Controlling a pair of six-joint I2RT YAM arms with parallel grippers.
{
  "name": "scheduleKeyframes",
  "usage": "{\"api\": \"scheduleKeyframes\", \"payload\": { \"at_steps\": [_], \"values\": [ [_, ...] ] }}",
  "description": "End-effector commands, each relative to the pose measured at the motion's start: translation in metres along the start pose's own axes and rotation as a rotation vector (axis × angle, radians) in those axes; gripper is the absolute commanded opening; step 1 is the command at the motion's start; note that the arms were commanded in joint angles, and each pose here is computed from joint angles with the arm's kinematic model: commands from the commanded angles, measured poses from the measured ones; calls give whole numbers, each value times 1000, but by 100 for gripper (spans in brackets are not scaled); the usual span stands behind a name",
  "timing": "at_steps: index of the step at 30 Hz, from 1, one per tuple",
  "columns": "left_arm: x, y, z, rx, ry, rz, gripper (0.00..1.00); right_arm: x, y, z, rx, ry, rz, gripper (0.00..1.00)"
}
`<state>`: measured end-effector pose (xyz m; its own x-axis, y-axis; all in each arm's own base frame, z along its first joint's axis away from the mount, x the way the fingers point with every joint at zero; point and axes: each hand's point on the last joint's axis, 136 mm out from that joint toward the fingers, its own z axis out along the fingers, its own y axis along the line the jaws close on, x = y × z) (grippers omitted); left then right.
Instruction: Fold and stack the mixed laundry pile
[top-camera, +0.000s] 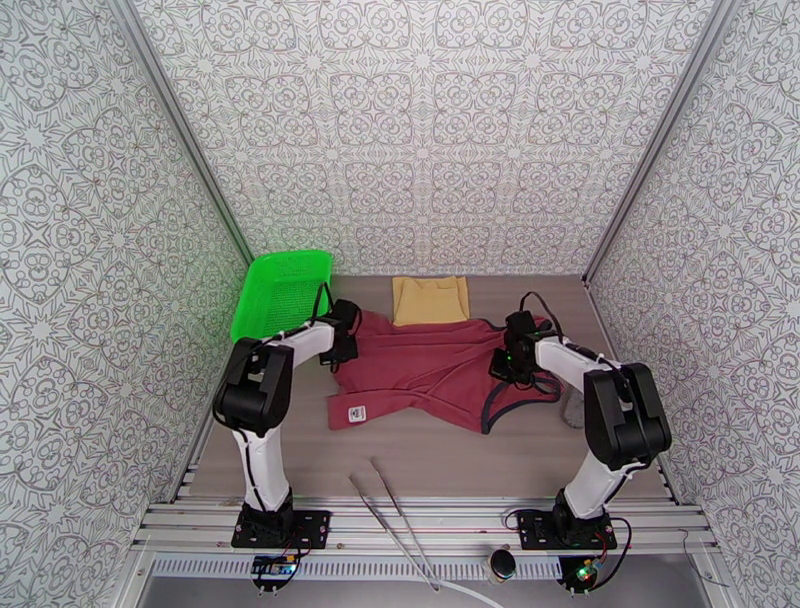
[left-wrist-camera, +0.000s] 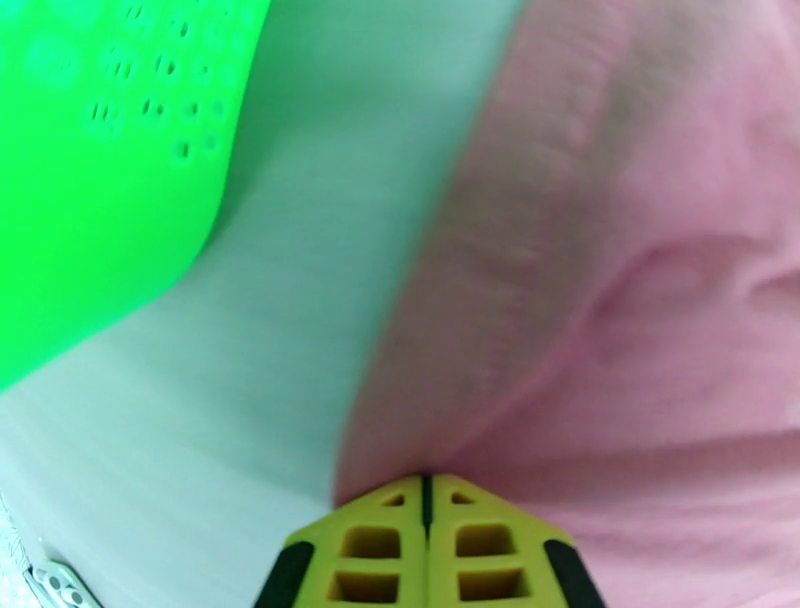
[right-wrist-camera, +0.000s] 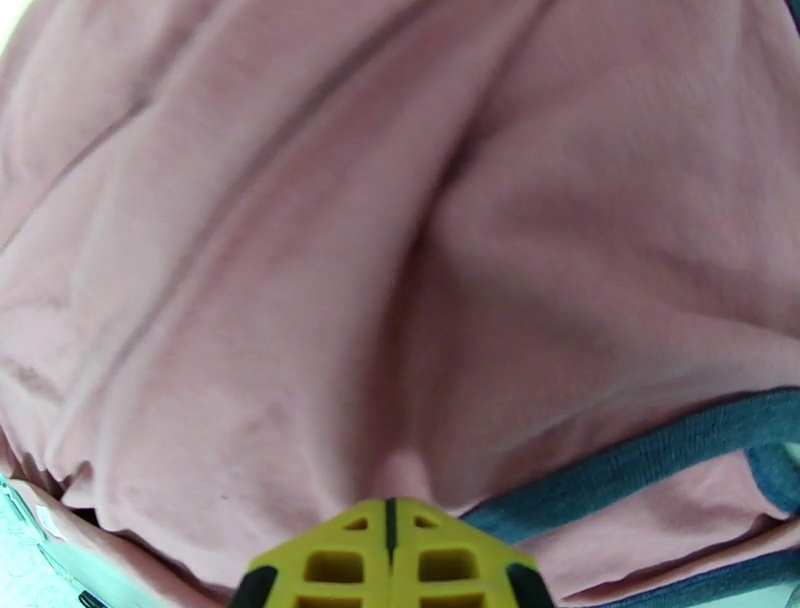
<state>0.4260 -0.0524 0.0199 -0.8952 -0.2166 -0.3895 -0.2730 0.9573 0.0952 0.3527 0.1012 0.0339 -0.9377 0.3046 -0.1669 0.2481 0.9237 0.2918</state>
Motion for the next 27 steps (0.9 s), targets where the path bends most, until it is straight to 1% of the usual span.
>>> {"api": "scheduleKeyframes", "payload": {
  "at_steps": [1, 4, 7, 9, 10, 11, 12, 13, 14, 15, 17, 18, 19, 21, 23, 25, 27],
  "values": [
    [3, 16, -8, -41, -9, -3, 0, 4, -10, 6, 41, 4, 19, 0],
    [-3, -6, -24, 34, -45, 34, 0, 5, -11, 1, 48, -3, 10, 0],
    [-9, -31, -53, 92, -85, 93, 0, 6, -9, -8, 39, -11, -4, 0],
    [-10, -41, -75, 107, -105, 119, 0, 10, -8, -16, 25, -12, -17, 0],
    [-7, -43, -86, 111, -111, 130, 2, 14, -7, -19, 21, -6, -25, 0],
    [-4, -42, -96, 105, -115, 136, 5, 20, -5, -22, 10, -1, -36, 0],
    [4, -42, -105, 101, -111, 142, 12, 27, -3, -26, 0, 7, -52, 0],
    [10, -41, -112, 104, -105, 147, 21, 35, 0, -28, -7, 19, -74, 0],
    [21, -39, -117, 103, -95, 151, 33, 43, 2, -30, -10, 29, -94, 2],
    [32, -35, -122, 97, -83, 153, 41, 52, 6, -32, -11, 39, -122, 8],
    [56, -26, -125, 97, -43, 138, 50, 68, 13, -36, -10, 51, -177, 20],
    [71, -19, -124, 95, -7, 115, 53, 76, 18, -38, -11, 56, -208, 25],
    [84, -12, -121, 97, 27, 89, 53, 82, 21, -39, -8, 63, -235, 29],
    [114, -3, -114, 122, 112, 11, 48, 96, 26, -40, 8, 80, -300, 35],
    [136, 5, -107, 141, 161, -63, 47, 106, 31, -40, 17, 91, -355, 41],
    [148, 17, -101, 136, 173, -133, 46, 112, 34, -39, 19, 98, -388, 43],
    [149, 29, -100, 135, 160, -200, 45, 115, 37, -38, 12, 98, -406, 43]
  ]
}}
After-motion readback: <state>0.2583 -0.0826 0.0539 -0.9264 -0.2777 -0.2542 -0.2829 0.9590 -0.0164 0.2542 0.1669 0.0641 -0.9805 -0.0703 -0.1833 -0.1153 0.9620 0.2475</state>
